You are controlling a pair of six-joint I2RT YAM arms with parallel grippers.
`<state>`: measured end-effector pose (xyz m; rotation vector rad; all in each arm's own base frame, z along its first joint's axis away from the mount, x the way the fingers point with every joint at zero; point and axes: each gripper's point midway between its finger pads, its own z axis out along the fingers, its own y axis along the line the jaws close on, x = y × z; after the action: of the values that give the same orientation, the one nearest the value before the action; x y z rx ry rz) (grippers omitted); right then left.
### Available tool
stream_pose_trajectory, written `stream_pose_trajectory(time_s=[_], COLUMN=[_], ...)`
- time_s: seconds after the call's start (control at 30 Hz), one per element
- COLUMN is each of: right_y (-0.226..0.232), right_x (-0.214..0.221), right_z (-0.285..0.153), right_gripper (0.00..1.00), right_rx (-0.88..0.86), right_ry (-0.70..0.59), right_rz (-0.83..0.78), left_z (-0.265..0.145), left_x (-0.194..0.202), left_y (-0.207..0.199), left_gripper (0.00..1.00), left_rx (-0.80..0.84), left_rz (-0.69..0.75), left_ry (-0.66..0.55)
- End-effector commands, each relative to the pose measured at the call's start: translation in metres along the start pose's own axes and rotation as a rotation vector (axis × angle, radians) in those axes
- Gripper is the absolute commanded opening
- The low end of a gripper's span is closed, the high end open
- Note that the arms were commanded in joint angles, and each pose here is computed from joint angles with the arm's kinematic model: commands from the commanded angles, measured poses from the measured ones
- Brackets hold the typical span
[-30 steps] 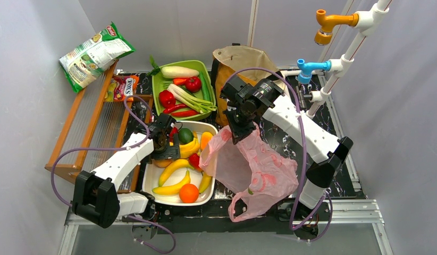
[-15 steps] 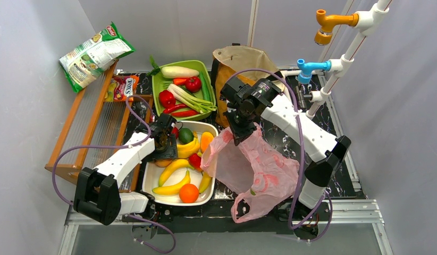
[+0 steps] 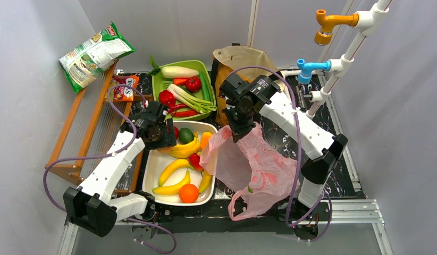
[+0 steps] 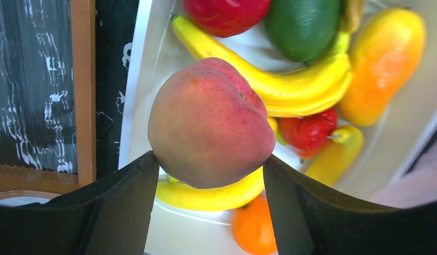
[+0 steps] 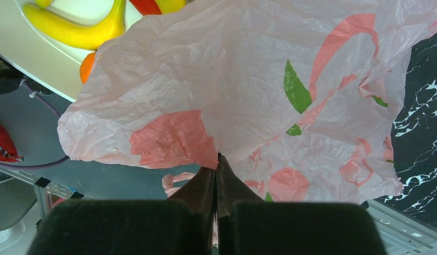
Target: Place the food into the grocery bag and tie it
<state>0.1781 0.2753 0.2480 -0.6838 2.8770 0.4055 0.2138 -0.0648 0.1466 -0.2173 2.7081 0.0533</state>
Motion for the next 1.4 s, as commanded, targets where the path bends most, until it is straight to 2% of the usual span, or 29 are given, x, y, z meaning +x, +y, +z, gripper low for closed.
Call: stream_pose_trajectory(time_s=[0.0, 0.1, 0.3, 0.47, 0.77, 0.93, 1.37], right_y=[0.000, -0.001, -0.007, -0.014, -0.009, 0.000, -0.006], right_x=[-0.007, -0.009, -0.016, -0.025, -0.038, -0.045, -0.048], right_z=[-0.008, -0.005, -0.004, -0.002, -0.003, -0.014, -0.036], right_gripper=[0.01, 0.01, 0.01, 0.01, 0.01, 0.01, 0.01], right_rx=[-0.006, -0.004, 0.014, -0.016, -0.131, -0.200, -0.355], right_ry=[-0.022, -0.018, -0.011, -0.004, 0.009, 0.007, -0.006], right_rz=[0.004, 0.024, 0.076, 0.175, 0.250, 0.271, 0.425], left_z=[-0.029, -0.043, -0.079, -0.104, -0.173, -0.188, -0.190], left_x=[0.002, 0.005, 0.016, 0.027, 0.029, 0.025, 0.021], left_y=[-0.007, -0.021, -0.038, -0.044, -0.084, -0.114, -0.177], left_gripper=[0.29, 0.16, 0.00, 0.00, 0.00, 0.00, 0.00], left_rx=[0.086, 0.191, 0.386, 0.514, 0.889, 1.056, 1.152], left_rz=[0.008, 0.018, 0.038, 0.101, 0.243, 0.283, 0.430], left_ry=[0.008, 0.013, -0.016, -0.057, -0.134, -0.092, -0.024])
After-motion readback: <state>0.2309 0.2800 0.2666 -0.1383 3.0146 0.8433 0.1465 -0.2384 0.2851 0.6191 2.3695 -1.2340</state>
